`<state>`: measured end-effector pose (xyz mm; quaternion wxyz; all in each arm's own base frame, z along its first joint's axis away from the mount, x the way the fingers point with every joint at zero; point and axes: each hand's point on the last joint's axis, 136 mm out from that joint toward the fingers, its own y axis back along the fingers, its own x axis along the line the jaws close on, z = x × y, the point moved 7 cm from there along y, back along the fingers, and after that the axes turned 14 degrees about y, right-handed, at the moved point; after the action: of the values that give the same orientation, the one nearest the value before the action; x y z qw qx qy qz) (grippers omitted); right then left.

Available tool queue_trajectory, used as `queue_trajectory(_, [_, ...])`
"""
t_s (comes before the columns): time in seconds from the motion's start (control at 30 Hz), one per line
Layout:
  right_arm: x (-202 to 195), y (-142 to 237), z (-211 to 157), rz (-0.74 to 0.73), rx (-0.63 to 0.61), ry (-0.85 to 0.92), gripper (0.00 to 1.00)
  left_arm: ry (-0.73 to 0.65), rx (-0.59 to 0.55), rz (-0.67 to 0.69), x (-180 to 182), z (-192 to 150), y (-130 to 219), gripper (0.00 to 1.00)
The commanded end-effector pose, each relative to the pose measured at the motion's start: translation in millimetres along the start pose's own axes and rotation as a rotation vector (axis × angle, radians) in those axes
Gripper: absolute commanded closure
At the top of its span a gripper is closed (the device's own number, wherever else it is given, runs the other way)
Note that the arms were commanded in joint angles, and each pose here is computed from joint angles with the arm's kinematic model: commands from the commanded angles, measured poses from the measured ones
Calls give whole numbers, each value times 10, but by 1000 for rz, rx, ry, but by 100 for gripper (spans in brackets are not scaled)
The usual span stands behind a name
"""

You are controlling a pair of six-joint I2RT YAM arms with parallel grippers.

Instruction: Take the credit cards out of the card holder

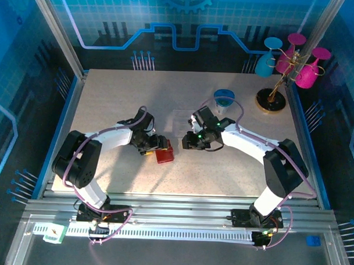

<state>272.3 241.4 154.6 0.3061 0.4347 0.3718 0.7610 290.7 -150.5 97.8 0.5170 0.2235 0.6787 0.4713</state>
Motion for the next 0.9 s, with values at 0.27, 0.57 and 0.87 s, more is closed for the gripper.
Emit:
queue_trajectory(0.27, [34,-370,127,118,-24,-32,67,32,-18,-83,-156,170,-55,39])
queue_trajectory(0.57, [-71,-479,50,60,22,-66,67,8,33,-137,-267,-44,-124,48])
queue_trajectory(0.87, [-231,-283,-150,-76,51,-106,67,43,99,-168,-318,-391,-253,49])
